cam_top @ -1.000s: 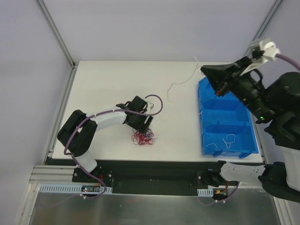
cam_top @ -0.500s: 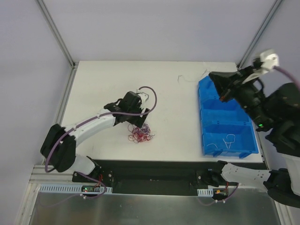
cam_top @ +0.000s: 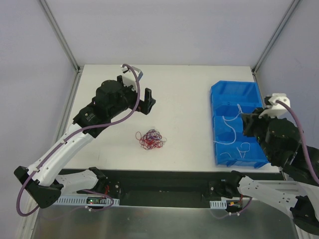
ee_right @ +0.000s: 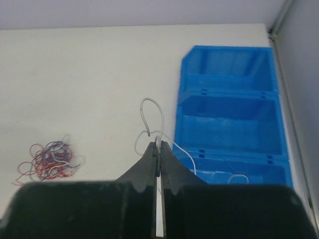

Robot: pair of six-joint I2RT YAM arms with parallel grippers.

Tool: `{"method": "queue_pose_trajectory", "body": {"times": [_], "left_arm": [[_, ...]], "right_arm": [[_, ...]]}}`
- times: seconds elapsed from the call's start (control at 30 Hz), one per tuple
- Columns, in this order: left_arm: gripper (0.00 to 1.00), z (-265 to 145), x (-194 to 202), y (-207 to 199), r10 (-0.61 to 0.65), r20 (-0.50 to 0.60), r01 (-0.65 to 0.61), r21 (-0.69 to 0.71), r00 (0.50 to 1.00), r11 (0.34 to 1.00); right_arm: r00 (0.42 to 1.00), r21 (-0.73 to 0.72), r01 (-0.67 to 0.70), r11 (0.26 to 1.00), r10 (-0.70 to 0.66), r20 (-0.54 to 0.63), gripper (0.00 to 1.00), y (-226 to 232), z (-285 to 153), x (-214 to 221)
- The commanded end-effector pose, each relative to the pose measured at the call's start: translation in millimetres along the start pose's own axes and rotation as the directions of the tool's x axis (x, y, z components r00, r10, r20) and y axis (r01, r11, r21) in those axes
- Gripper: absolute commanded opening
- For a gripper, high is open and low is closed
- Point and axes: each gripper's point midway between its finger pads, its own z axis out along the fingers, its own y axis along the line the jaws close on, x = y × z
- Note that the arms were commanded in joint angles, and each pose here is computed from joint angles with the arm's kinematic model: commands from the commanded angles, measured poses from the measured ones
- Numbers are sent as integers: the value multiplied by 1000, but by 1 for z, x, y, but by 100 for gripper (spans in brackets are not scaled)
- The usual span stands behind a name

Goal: Untangle the cables

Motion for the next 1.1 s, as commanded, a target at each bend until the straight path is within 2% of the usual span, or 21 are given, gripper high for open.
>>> {"method": "queue_pose_trajectory", "body": {"times": [0.0,0.13,0.27,0.4,0.5,0.6,0.77,0.83,0.93,1.0,1.07], "left_arm": [[99,-4,-19,-14,30,57,-34,77,998,996],[99,-1,1,-13,58,33,-61,89,998,994],[99,7,30,-1,72,17,-73,42,997,996],[99,3,30,-7,74,36,-76,65,997,995],[99,2,31,-10,73,40,-76,79,997,994],[99,2,32,-8,88,45,-90,63,995,994],[99,1,34,-9,94,49,-97,55,994,994],[99,2,34,-9,116,50,-118,47,992,992],[99,2,36,-14,115,48,-119,71,992,990],[99,6,41,-13,138,36,-140,60,990,988],[99,11,46,-13,152,20,-153,58,988,986]], "right_arm": [[999,314,-43,948,47,-3,0,-66,-19,18],[997,408,-64,910,71,0,0,-94,-36,33],[996,496,-75,865,87,-1,0,-116,-48,50],[992,567,-89,819,126,-27,0,-128,-54,75],[976,603,-88,793,191,-108,1,-126,-56,108],[929,651,-163,741,338,-152,0,-115,-53,143],[847,749,-62,659,431,-309,0,-103,-49,187],[808,762,-40,646,469,-356,0,-100,-46,198],[766,747,-136,651,547,-337,4,-93,-26,210],[668,779,-197,595,663,-337,7,-95,-10,235],[596,766,-258,588,721,-353,8,-90,3,248]]}}
